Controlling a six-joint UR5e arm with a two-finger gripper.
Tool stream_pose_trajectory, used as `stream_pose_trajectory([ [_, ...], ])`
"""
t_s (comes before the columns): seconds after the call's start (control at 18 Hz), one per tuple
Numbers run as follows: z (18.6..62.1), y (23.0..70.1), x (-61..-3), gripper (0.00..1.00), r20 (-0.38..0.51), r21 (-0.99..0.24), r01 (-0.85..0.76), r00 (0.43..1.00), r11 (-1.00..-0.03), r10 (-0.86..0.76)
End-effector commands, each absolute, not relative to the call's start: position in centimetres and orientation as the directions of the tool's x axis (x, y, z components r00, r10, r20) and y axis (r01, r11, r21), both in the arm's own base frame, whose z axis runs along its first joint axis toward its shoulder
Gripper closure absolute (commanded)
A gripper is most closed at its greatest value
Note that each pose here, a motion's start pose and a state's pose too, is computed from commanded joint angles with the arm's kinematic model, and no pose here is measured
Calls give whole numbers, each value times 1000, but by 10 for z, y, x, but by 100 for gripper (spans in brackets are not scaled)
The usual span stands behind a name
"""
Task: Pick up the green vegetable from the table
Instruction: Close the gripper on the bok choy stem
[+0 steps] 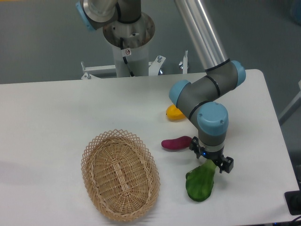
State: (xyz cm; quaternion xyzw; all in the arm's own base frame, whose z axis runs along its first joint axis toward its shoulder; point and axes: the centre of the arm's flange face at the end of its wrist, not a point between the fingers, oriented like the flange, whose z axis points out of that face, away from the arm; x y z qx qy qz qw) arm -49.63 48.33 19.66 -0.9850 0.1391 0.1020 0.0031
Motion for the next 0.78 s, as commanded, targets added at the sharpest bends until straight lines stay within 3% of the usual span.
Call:
stream_pose_trajectory([
  [0.06, 197, 484, -497, 58, -203, 22, -278, 939, -960, -276],
  [0.22, 201, 485, -499, 73, -213, 20, -280, 937, -960, -278],
  [0.56, 221, 487, -508, 74, -248, 5, -273, 932, -962, -266],
  [0.78, 278, 489, -510, 74, -320, -31, -274, 914, -961, -250],
])
